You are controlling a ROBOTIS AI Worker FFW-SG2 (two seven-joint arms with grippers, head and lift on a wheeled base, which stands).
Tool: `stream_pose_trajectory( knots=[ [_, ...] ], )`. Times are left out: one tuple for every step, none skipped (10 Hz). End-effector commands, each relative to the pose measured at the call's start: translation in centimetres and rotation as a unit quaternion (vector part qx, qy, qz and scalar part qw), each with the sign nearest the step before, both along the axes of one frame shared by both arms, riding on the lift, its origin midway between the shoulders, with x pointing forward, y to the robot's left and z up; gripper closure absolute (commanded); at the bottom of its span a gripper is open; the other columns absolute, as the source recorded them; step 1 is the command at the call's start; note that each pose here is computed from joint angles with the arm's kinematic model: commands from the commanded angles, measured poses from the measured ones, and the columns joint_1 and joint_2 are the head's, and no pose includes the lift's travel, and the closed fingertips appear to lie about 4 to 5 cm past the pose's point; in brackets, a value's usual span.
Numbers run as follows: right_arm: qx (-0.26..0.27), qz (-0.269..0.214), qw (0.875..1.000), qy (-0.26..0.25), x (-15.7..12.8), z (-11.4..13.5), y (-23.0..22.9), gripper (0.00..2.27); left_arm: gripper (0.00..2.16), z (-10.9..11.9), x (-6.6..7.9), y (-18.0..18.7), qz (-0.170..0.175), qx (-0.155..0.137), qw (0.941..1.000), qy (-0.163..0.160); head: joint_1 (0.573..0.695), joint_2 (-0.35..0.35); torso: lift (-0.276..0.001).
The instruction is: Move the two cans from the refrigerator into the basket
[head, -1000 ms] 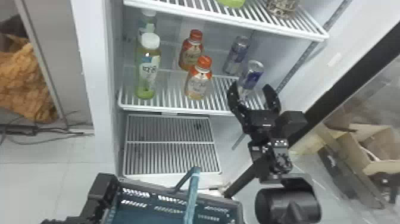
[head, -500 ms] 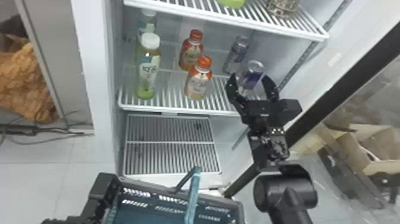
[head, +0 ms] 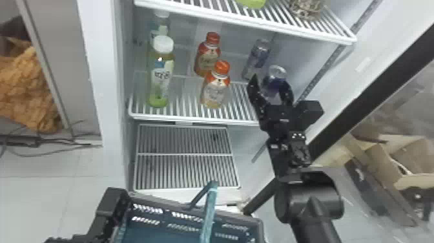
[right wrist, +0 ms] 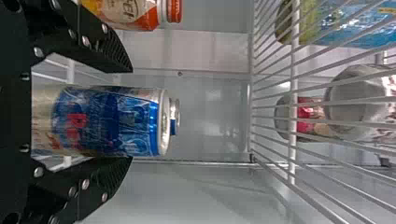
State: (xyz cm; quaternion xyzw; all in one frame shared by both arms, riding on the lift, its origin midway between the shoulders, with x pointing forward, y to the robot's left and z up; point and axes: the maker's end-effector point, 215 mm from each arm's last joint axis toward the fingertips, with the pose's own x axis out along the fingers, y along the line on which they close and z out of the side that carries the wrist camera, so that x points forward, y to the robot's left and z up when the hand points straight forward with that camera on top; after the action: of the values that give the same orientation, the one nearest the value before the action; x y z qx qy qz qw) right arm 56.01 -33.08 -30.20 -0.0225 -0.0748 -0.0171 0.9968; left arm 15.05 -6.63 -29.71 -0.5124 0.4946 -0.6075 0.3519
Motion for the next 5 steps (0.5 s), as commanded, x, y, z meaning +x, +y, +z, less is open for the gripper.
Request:
stream_pose_trajectory(
  knots=[
    [0.003, 0.000, 1.000, 0.003, -0.2, 0.0, 0.0, 0.75, 1.21, 0.0, -0.4, 0.1, -0.006, 0.001, 1.0000, 0.001, 0.695, -0.350, -0.266],
    [0.001, 0.001, 1.000, -0.001, -0.4, 0.3, 0.2, 0.75, 1.21, 0.0, -0.4, 0.1, -0.007, 0.000, 1.0000, 0.001, 0.695, -0.350, -0.266],
    [-0.001, -0.001, 1.000, -0.007, -0.9, 1.0, 0.3, 0.78, 1.21, 0.0, -0.4, 0.1, -0.007, 0.000, 1.0000, 0.001, 0.695, -0.350, -0.266],
    [0.000, -0.007, 1.000, -0.011, -1.5, 1.4, 0.2, 0.79, 1.21, 0.0, -0.4, 0.1, -0.007, 0.000, 1.0000, 0.001, 0.695, -0.350, -0.266],
    [-0.003, -0.009, 1.000, -0.017, -2.2, 2.0, 0.3, 0.79, 1.21, 0.1, -0.5, 0.1, -0.007, -0.001, 1.0000, 0.003, 0.695, -0.350, -0.266]
  ],
)
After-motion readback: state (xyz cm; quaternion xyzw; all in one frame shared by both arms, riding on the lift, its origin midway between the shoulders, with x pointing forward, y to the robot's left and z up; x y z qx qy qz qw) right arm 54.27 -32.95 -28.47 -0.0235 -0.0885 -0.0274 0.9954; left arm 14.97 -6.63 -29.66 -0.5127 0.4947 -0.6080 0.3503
